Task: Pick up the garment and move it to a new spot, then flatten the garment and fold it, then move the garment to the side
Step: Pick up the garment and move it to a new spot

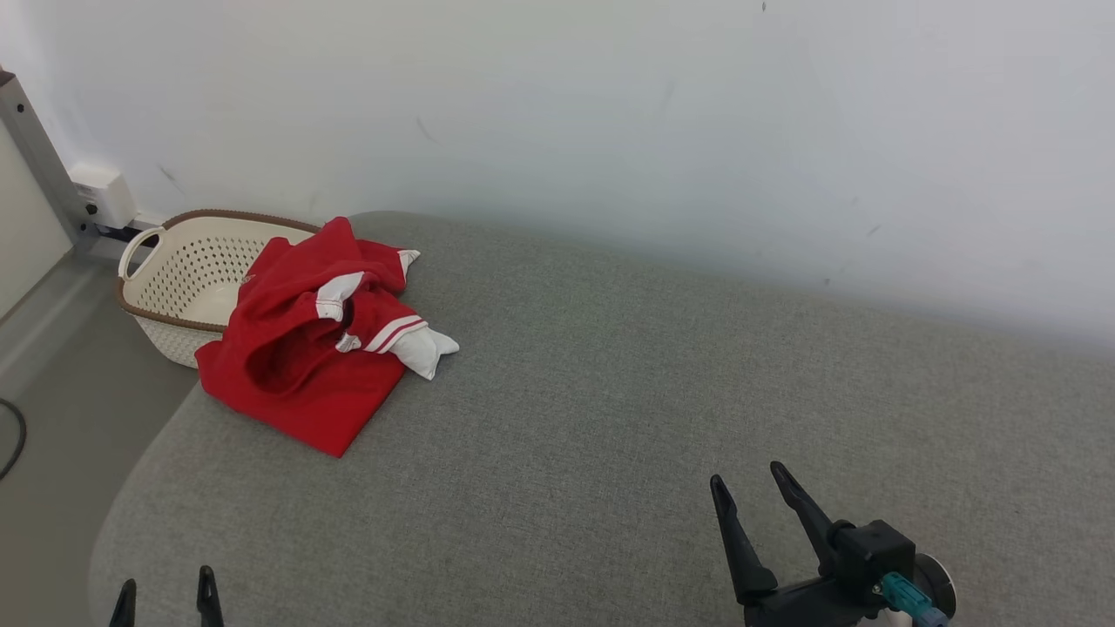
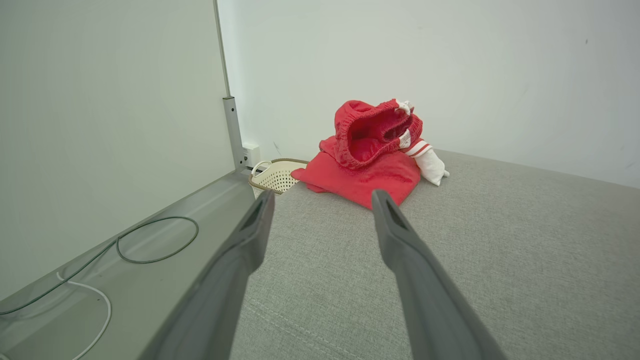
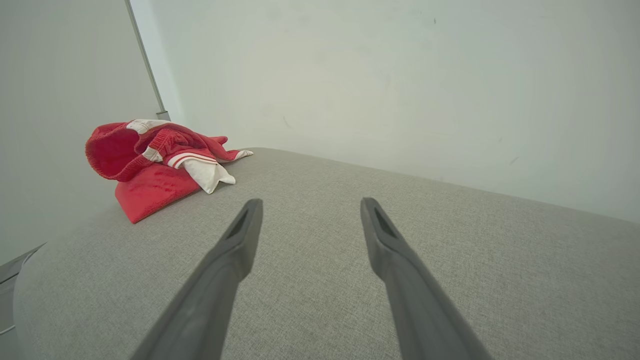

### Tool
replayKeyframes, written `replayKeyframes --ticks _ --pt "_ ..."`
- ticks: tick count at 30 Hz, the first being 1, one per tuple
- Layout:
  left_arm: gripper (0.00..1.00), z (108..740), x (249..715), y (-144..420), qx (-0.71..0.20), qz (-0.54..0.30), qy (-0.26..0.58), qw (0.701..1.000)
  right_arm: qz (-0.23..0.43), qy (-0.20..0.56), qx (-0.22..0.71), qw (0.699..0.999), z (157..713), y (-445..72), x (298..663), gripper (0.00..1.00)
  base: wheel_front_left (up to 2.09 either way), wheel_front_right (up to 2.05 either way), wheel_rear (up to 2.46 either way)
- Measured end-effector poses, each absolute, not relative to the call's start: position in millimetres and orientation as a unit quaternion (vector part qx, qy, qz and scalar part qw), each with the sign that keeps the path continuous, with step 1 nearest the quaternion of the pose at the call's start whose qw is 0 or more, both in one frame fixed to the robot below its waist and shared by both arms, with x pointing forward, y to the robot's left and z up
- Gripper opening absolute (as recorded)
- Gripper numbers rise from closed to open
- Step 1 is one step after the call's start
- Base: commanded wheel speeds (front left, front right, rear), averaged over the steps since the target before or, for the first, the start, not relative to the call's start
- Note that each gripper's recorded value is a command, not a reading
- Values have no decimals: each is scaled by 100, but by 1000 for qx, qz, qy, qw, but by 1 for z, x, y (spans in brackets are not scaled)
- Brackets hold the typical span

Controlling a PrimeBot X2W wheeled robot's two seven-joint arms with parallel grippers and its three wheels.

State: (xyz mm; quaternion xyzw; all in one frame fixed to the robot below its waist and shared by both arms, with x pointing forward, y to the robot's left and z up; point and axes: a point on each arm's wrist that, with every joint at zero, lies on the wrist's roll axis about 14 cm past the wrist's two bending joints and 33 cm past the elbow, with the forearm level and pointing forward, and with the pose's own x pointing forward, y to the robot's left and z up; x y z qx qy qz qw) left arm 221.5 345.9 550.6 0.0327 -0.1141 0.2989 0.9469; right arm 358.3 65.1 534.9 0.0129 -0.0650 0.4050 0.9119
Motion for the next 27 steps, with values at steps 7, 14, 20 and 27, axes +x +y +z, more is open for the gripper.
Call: replayKeyframes --ticks 7,14,20,27 --pt "100 551 224 346 32 297 -114 948 406 -63 16 912 534 65 357 100 0 0 0" --pt "100 569 238 341 30 274 -141 951 402 -60 21 913 533 62 359 100 0 0 0" --pt "100 602 259 345 53 247 -175 952 400 -57 29 914 532 60 362 100 0 0 0" --pt "100 643 293 346 71 210 -213 952 397 -58 32 915 532 57 369 100 0 0 0"
